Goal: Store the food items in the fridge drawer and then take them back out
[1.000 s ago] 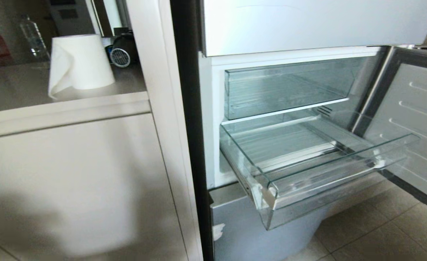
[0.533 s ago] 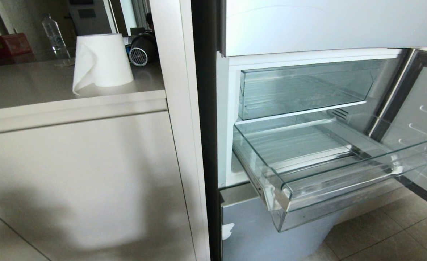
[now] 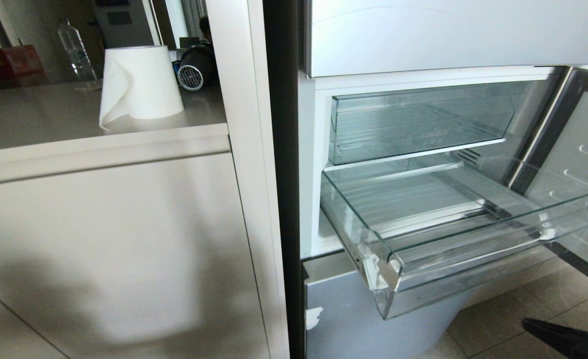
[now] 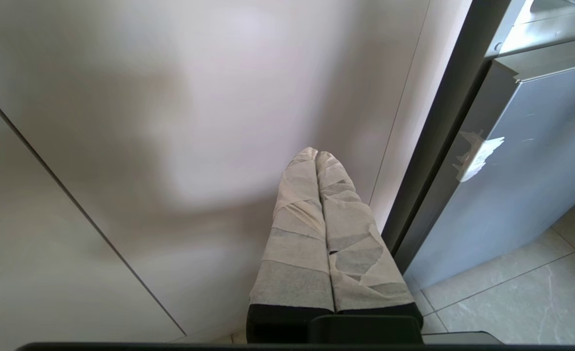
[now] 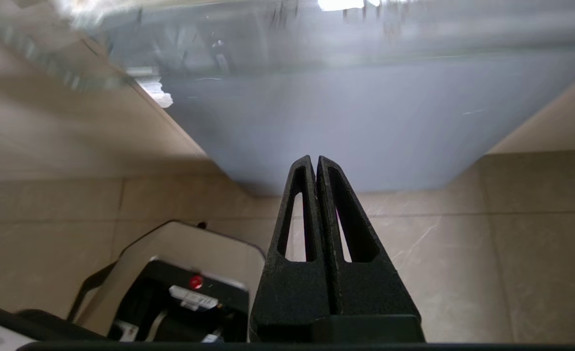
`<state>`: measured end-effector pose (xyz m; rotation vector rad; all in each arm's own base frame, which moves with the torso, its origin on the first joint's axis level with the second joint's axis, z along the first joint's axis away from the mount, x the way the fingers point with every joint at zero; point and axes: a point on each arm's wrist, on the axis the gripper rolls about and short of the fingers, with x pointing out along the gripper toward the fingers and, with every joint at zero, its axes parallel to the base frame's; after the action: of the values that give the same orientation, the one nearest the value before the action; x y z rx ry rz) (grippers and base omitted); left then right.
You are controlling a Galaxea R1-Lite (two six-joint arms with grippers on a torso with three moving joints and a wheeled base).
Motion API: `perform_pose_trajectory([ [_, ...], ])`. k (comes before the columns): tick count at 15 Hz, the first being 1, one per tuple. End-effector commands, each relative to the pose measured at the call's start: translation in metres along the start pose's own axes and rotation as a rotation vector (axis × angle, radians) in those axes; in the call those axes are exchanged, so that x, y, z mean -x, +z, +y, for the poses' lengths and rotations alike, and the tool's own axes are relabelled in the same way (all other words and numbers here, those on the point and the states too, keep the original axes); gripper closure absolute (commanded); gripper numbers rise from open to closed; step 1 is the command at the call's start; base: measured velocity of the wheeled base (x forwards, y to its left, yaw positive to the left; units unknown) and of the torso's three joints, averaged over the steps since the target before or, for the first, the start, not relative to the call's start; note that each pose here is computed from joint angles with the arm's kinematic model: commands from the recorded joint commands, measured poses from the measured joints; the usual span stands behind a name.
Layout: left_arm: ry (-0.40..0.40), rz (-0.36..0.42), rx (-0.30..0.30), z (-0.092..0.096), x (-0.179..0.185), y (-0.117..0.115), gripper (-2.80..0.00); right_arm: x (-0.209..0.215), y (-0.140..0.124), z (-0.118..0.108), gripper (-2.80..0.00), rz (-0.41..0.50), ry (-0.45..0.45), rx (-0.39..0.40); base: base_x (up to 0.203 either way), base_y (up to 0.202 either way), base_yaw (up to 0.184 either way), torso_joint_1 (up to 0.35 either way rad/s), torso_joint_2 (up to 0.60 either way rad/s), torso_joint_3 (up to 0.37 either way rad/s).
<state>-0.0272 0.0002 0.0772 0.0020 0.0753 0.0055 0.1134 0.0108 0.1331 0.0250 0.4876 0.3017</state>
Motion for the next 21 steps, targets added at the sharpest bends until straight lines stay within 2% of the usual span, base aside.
perform_pose_trajectory([
  [1,0.001,0.000,0.000,0.000,0.000,0.000,0.00,-0.035,0.013,-0.009,0.00,0.103,0.014,-0.025,0.000,0.000,0.000,0.000,0.00,0.000],
  [7,0.001,0.000,0.000,0.000,0.000,0.000,0.00,-0.104,0.044,-0.022,0.00,0.154,0.041,-0.028,0.000,0.000,0.000,0.000,0.00,0.000],
  [9,0.001,0.001,0.000,0.000,0.000,0.000,0.00,-0.131,0.057,-0.027,0.00,0.143,0.045,-0.039,0.000,0.000,0.000,0.000,0.00,0.000],
  [12,0.001,0.000,0.000,0.000,0.000,0.000,0.00,-0.176,0.076,-0.030,0.00,0.023,0.064,-0.066,0.000,0.000,0.000,0.000,0.00,0.000],
  [15,0.001,0.000,0.000,0.000,0.000,0.000,0.00,-0.208,0.094,-0.020,0.00,-0.114,0.110,-0.114,0.000,0.000,0.000,0.000,0.00,0.000],
  [18,0.001,0.000,0.000,0.000,0.000,0.000,0.00,-0.215,0.099,-0.014,0.00,-0.163,0.142,-0.194,0.000,0.000,0.000,0.000,0.00,0.000],
  [21,0.001,0.000,-0.001,0.000,0.000,0.000,0.00,-0.215,0.098,-0.014,0.00,-0.161,0.142,-0.212,0.000,0.000,0.000,0.000,0.00,0.000],
])
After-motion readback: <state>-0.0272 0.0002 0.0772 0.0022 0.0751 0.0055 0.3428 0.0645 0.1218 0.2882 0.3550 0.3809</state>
